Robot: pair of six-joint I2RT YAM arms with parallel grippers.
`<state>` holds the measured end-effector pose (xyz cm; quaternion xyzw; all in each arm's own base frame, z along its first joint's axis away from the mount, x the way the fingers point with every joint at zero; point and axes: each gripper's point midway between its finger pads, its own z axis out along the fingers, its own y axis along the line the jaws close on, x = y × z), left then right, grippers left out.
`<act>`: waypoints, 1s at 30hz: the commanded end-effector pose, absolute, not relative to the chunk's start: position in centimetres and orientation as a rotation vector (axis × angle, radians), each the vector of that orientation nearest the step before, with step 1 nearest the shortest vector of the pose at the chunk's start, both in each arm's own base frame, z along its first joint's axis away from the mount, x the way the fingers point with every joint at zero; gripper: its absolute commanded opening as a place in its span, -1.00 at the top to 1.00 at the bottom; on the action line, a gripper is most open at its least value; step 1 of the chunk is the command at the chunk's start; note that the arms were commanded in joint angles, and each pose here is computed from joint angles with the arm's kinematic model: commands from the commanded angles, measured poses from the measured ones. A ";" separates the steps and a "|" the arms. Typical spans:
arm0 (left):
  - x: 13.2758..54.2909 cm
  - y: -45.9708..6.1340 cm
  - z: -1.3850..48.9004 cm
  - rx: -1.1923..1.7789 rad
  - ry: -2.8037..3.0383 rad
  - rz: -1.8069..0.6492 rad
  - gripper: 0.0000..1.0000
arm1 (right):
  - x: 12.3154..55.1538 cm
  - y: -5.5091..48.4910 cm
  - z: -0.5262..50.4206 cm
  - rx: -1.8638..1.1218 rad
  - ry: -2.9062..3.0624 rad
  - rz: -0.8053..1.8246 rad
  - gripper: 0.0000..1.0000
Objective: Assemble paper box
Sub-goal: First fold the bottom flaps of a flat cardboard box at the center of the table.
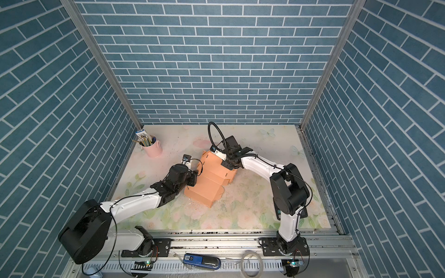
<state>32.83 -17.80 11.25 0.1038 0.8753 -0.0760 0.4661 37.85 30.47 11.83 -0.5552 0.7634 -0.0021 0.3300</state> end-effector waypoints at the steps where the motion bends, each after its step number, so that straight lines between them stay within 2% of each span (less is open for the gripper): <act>1: 32.0 -17.1 11.4 0.186 2.195 -0.202 -0.33 | 38.0 30.5 13.6 -1.486 1.892 -0.145 1.00; 7: 31.3 -15.8 11.9 0.078 2.218 -0.297 -0.41 | 37.7 30.2 13.7 -1.541 1.831 -0.272 1.00; 17: 32.0 -11.4 11.3 -0.154 2.277 -0.316 -0.40 | 37.0 30.9 13.5 -1.611 1.710 -0.445 1.00; 30: 32.6 -11.4 9.0 -0.163 2.351 -0.324 -0.39 | 33.7 33.0 15.6 -1.623 1.534 -0.543 1.00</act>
